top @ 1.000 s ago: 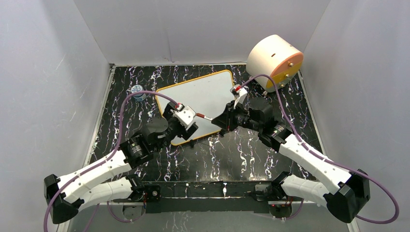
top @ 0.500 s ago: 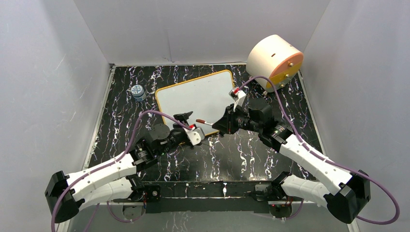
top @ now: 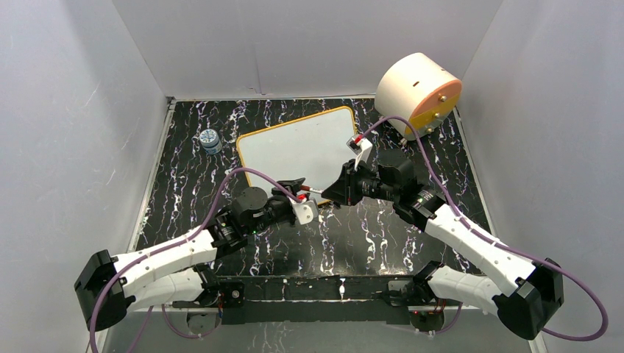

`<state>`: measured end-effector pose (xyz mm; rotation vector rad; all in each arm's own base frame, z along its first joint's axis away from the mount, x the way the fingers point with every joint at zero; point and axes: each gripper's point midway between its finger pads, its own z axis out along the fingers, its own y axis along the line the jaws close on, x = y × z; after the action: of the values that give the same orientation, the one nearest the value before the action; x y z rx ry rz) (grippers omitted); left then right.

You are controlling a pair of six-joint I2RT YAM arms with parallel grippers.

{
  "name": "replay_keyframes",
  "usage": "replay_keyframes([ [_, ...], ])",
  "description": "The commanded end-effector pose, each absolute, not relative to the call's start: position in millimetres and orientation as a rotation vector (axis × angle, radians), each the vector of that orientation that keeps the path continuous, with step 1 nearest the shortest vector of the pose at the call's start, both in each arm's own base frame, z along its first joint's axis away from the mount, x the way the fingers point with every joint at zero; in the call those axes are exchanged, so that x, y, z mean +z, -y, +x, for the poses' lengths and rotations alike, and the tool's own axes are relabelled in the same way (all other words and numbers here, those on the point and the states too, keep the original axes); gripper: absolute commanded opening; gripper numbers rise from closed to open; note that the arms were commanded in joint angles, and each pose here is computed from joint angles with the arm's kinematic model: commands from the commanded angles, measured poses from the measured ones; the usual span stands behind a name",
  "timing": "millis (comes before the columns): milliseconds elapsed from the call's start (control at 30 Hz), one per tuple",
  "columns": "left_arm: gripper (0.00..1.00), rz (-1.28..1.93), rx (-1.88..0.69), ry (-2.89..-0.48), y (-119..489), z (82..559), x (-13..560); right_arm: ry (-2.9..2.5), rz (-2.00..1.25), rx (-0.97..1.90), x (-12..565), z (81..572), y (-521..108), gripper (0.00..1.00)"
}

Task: Write a sentence on the whiteboard
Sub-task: Open the whiteboard marker at the center of the board.

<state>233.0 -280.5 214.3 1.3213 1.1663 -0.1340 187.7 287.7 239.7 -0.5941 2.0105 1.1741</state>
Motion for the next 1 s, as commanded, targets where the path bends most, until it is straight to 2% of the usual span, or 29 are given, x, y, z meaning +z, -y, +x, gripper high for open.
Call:
replay_keyframes([
  [0, 0.38, 1.3, -0.145, -1.109, 286, 233, 227, -1.9, -0.601, 1.238, 277, 192, -297, 0.0],
  [267, 0.28, 1.333, -0.14, -1.118, 287, 233, 219, -1.903, -0.593, 1.274, 278, 189, -299, 0.0],
  [400, 0.15, 1.356, -0.113, -1.13, 283, 234, 212, -1.899, -0.594, 1.284, 281, 186, -298, 0.0],
  [500, 0.01, 1.37, -0.083, -1.139, 279, 236, 209, -1.904, -0.597, 1.287, 281, 184, -298, 0.0],
  [533, 0.0, 1.374, -0.074, -1.142, 278, 236, 208, -1.904, -0.6, 1.285, 282, 184, -297, 0.0],
  [933, 0.0, 1.408, -0.006, -1.139, 271, 241, 209, -1.955, -0.664, 1.263, 275, 181, -296, 0.0],
  [967, 0.0, 1.416, -0.004, -1.139, 272, 241, 209, -1.966, -0.671, 1.267, 274, 181, -297, 0.03],
])
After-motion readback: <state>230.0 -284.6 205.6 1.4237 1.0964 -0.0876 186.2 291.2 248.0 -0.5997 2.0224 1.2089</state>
